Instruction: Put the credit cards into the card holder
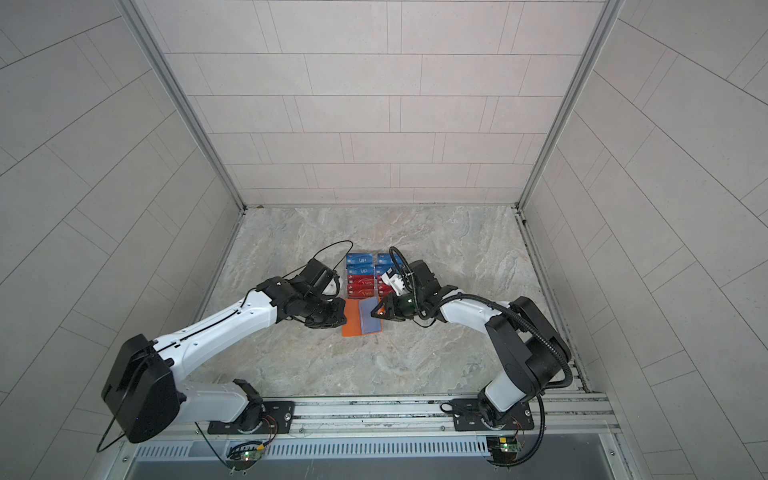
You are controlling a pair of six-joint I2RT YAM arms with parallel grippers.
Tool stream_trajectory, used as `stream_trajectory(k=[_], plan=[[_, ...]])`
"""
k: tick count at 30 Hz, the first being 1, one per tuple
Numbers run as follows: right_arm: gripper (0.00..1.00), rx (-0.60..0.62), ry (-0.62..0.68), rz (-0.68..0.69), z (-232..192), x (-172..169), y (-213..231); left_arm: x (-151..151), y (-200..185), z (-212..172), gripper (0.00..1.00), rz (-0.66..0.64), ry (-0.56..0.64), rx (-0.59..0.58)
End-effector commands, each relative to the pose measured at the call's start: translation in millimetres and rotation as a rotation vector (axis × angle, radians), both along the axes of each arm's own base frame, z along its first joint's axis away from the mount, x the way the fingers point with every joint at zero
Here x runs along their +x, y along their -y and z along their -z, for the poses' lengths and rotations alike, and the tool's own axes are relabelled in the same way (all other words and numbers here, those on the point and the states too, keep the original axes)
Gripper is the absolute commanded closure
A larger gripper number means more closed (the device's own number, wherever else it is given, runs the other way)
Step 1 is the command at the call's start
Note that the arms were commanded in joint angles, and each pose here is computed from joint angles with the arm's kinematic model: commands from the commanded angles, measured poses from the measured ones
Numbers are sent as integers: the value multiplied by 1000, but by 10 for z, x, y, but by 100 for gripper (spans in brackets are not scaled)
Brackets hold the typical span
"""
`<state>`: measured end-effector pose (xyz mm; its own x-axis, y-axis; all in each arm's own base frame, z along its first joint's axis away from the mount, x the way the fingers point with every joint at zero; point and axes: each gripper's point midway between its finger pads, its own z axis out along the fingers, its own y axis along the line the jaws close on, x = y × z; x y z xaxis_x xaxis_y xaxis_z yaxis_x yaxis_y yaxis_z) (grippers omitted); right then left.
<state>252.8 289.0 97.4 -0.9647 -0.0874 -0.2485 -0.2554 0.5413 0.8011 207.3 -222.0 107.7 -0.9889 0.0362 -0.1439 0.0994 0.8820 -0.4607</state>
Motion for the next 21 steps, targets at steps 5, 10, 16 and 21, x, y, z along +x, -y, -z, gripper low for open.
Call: stream_trajectory(k=[5,10,16,21], plan=[[55,-166,50,32,110,-26,291,-77,118,161,100,49,-71,-90],[58,-163,116,20,-106,43,177,-82,136,294,100,102,-123,-111],[70,-156,158,-56,-121,-98,-270,-112,111,360,100,145,-152,-149],[75,-157,119,-74,132,-112,-524,-162,69,368,100,147,-162,-179]])
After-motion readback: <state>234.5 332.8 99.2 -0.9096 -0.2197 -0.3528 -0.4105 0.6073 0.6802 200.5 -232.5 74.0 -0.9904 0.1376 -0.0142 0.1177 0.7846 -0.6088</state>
